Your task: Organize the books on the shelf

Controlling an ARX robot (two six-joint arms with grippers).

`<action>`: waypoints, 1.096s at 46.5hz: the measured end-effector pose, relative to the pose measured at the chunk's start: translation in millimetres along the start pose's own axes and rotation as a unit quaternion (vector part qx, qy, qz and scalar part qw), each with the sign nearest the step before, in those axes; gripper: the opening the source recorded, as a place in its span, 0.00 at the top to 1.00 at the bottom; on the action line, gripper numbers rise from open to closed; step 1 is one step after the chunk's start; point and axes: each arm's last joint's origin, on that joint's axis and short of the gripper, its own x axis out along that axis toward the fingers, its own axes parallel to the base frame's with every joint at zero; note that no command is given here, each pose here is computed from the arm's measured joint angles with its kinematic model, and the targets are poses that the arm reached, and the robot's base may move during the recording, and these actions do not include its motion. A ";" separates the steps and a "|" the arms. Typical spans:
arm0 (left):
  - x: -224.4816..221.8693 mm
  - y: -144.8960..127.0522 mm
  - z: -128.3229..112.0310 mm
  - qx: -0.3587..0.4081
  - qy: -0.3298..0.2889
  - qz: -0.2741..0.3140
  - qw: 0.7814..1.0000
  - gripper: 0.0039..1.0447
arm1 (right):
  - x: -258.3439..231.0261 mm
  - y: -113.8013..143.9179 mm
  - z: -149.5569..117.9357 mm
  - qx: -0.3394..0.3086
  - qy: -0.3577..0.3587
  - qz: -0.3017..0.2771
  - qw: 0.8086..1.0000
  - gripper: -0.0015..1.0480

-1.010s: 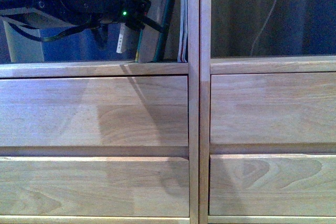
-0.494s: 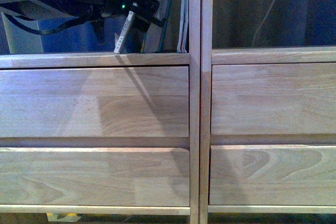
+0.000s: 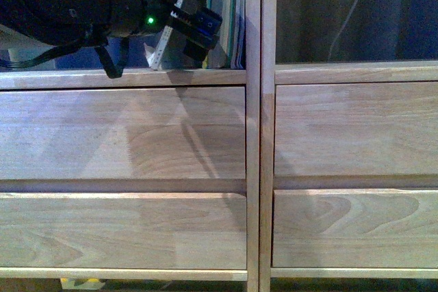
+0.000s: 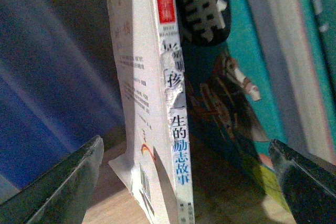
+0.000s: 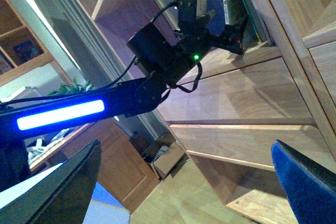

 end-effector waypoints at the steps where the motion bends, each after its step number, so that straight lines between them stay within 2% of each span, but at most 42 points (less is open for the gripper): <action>1: -4.3 0.8 1.6 -0.004 -0.002 -0.001 1.000 0.07 | 0.0 0.0 0.0 0.000 0.000 0.000 1.000 0.07; 10: -43.4 13.3 18.9 -0.032 -0.015 0.002 0.999 0.07 | 0.0 0.0 0.0 0.000 0.000 0.000 1.000 0.07; 19: -98.6 33.7 23.5 -0.090 -0.011 0.001 0.996 0.07 | 0.0 0.0 0.0 0.000 0.000 0.000 1.000 0.07; 28: -193.8 45.4 19.1 -0.205 0.001 -0.031 0.978 0.07 | 0.0 0.0 0.0 0.000 0.000 0.000 1.000 0.07; 34: -235.4 44.1 14.4 -0.248 0.008 -0.036 0.968 0.07 | 0.0 0.0 0.0 0.000 0.000 0.000 1.000 0.07; 43: -297.4 20.8 5.5 -0.290 0.010 -0.071 0.954 0.07 | 0.0 0.0 0.0 0.000 0.000 0.000 1.000 0.07; 44: -299.3 21.0 6.9 -0.289 0.008 -0.065 0.955 0.07 | 0.0 0.0 0.0 0.000 0.000 0.000 1.000 0.07; 48: -306.5 20.0 2.9 -0.277 0.079 0.043 0.957 0.20 | 0.4 -0.1 -0.2 -0.006 -0.005 -0.011 1.000 0.08; 50: -311.1 18.6 -6.7 -0.267 0.106 0.091 0.954 0.27 | 1.0 0.6 -1.0 -0.018 -0.029 -0.090 0.995 0.13; 51: -312.2 18.0 -9.1 -0.265 0.110 0.099 0.953 0.28 | 0.4 1.5 -1.4 -0.034 -0.033 -0.109 0.993 0.15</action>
